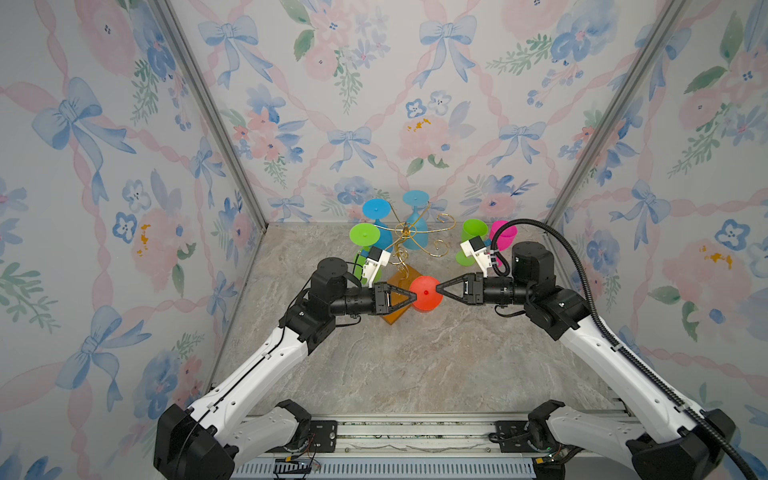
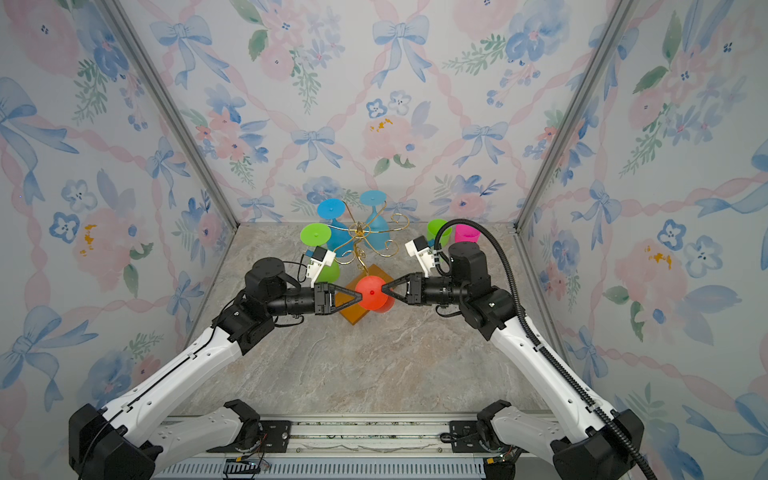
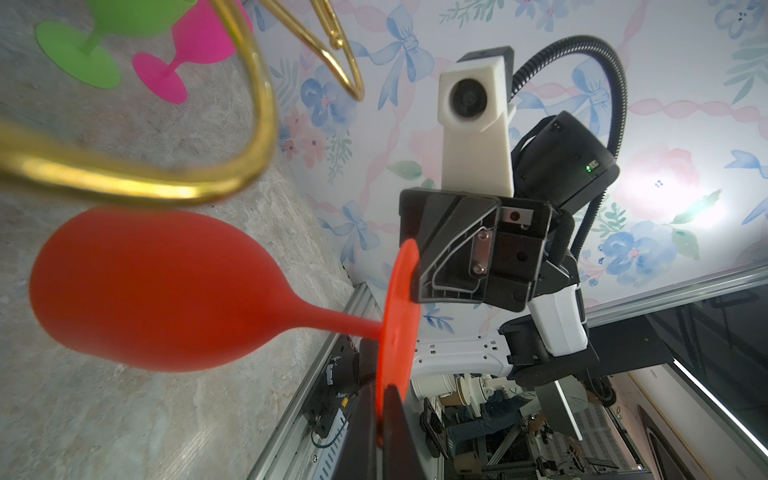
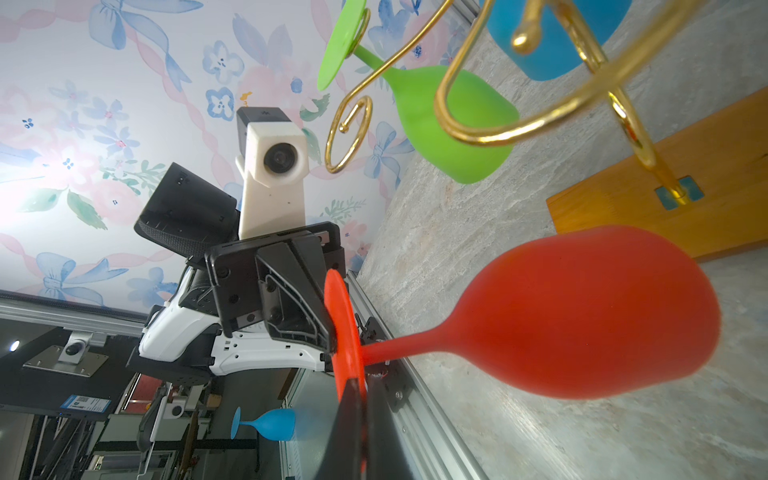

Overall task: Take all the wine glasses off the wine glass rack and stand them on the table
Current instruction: 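Close the right gripper on the red glass base beside the left gripper, then open and withdraw the left gripper while the right holds the glass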

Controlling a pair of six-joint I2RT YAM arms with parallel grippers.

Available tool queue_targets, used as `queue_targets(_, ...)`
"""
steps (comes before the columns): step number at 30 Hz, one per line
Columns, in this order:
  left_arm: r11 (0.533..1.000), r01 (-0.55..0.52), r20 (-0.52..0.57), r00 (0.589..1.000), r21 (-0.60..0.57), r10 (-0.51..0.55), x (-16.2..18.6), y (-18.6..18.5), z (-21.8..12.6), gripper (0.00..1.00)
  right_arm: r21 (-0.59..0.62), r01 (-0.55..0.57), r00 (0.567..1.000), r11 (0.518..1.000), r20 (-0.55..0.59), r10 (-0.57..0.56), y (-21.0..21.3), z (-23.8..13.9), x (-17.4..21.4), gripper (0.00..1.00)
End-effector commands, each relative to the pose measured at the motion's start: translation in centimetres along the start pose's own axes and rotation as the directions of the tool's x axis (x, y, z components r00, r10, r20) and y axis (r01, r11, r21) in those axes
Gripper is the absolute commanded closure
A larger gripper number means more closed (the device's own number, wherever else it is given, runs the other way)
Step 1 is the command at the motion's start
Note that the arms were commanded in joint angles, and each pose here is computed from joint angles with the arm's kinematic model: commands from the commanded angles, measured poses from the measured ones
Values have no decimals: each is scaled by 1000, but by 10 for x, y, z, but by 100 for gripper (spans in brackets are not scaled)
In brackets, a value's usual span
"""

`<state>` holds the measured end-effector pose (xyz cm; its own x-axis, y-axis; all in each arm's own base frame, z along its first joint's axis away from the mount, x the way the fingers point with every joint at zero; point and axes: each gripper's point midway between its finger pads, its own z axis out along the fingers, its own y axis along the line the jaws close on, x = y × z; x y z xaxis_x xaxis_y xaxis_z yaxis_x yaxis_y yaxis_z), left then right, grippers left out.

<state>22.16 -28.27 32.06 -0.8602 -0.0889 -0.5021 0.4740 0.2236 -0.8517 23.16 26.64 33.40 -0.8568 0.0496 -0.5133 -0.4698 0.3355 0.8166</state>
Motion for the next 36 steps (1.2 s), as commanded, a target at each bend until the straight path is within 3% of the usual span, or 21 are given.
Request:
queue_targets(1, 998, -49, 8, 999, 33, 48, -4, -13, -2, 100, -18, 11, 1000, 1000, -8, -11, 6, -1, 5, 89)
queue_targets(2, 998, -49, 7, 999, 33, 49, -4, -12, -2, 100, -14, 10, 1000, 1000, -10, -10, 4, -1, 5, 86)
queue_targets(6, 998, -43, -21, 999, 41, 44, 2, -9, 0, 100, 20, 23, 1000, 1000, -17, -23, 5, -8, 8, 49)
queue_targets(8, 997, -41, -54, 998, 59, 44, 9, -8, 1, 100, 49, 28, 999, 998, -17, -27, 5, -18, 9, 39)
queue_targets(12, 991, -86, -107, 990, 99, 97, 26, -11, 3, 100, 116, 4, 999, 993, 33, -8, 1, -50, 5, 30)
queue_targets(15, 964, -232, -98, 965, 128, 245, 38, -27, 6, 100, 188, -72, 993, 979, 104, 53, -14, -76, -3, 27)
queue_targets(18, 910, -403, -48, 911, 95, 409, 41, -43, 8, 100, 241, -178, 977, 954, 160, 142, -37, -96, -9, 26)
queue_targets(21, 817, -577, -28, 816, 15, 577, 47, -50, 9, 100, 273, -264, 960, 925, 163, 225, -57, -103, -8, 26)
queue_targets(25, 641, -765, -25, 644, -60, 765, 66, -57, 13, 100, 304, -288, 957, 908, 121, 263, -63, -102, -9, 24)
queue_targets(31, 266, -943, -122, 293, -199, 948, 96, -56, 19, 100, 326, -285, 958, 901, 93, 270, -60, -103, -16, 18)
queue_targets(36, -59, -967, -319, 24, -247, 947, 113, -27, 25, 100, 342, -290, 957, 894, 89, 276, -62, -101, -17, 18)
